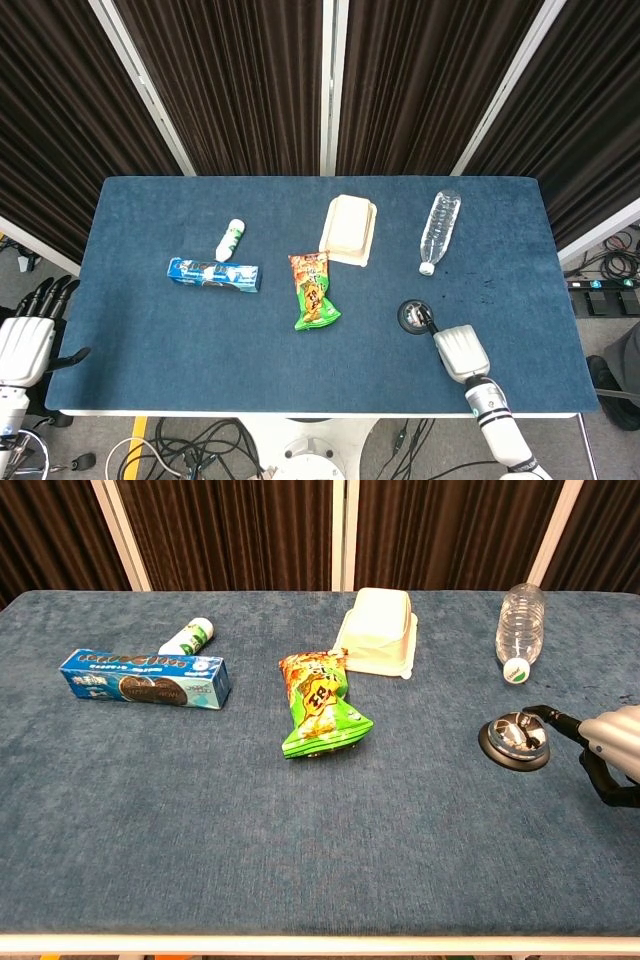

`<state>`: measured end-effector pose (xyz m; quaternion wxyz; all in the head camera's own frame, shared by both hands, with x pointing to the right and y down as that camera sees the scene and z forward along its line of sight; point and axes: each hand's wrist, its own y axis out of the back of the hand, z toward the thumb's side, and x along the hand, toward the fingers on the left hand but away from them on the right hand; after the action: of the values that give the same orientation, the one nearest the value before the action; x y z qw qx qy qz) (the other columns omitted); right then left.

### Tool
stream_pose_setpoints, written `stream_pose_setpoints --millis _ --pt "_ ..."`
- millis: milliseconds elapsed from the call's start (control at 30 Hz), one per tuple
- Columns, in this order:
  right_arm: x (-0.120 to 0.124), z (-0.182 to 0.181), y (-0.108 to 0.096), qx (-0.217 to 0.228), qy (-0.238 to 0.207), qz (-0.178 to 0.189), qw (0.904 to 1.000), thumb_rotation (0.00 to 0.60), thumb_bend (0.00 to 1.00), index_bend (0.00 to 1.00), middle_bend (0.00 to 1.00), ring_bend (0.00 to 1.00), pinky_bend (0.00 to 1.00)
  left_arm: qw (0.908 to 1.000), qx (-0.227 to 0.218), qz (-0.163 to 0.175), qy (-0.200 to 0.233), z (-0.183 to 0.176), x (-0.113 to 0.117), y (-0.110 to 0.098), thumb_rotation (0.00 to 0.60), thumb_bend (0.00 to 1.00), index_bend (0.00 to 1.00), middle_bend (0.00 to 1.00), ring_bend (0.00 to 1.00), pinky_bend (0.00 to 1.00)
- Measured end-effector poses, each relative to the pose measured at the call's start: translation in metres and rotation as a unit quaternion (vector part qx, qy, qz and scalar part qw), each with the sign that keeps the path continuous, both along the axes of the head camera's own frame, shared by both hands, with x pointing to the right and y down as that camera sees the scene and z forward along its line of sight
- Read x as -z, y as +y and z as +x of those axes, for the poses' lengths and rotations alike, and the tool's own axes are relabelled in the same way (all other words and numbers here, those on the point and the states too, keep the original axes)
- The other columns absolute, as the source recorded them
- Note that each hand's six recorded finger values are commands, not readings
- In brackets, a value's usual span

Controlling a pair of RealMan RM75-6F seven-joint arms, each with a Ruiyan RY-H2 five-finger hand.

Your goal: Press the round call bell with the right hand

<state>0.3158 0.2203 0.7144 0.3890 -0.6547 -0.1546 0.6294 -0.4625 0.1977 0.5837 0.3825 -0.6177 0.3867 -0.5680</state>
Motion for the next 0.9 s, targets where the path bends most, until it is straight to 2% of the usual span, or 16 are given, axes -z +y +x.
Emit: stream_pose_setpoints --millis 267,367,633,767,900 --pt "0.022 -0.008 -0.011 0.0 -0.027 0.044 0.9987 0.6 1.0 0.0 0.94 0.9 0.83 1.0 -0.002 0.004 0.003 0.002 0.002 -0.001 0.6 0.02 0.07 0.04 0.0 0.15" --pt "0.024 -0.006 -0.01 -0.001 -0.028 0.041 0.9988 0.6 1.0 0.0 0.94 0.9 0.83 1.0 -0.003 0.004 0.003 0.002 0.001 -0.001 0.6 0.02 0.07 0.04 0.0 0.15" --pt "0.006 -0.001 0.001 -0.001 -0.007 0.002 1.0 0.6 1.0 0.0 0.94 0.9 0.83 1.0 0.002 0.005 0.004 0.0 0.002 0.0 0.6 0.02 0.07 0.04 0.0 0.15" --pt "0.011 -0.004 -0.001 -0.001 -0.012 0.01 0.9999 0.6 1.0 0.0 0.94 0.9 0.83 1.0 0.003 0.006 0.004 -0.002 0.003 0.0 0.6 0.02 0.07 0.04 0.0 0.15" --pt "0.024 -0.009 -0.008 -0.003 -0.028 0.036 0.9989 0.6 1.0 0.0 0.94 0.9 0.83 0.9999 0.001 0.009 0.006 -0.001 0.005 0.0 0.6 0.02 0.07 0.04 0.0 0.15"
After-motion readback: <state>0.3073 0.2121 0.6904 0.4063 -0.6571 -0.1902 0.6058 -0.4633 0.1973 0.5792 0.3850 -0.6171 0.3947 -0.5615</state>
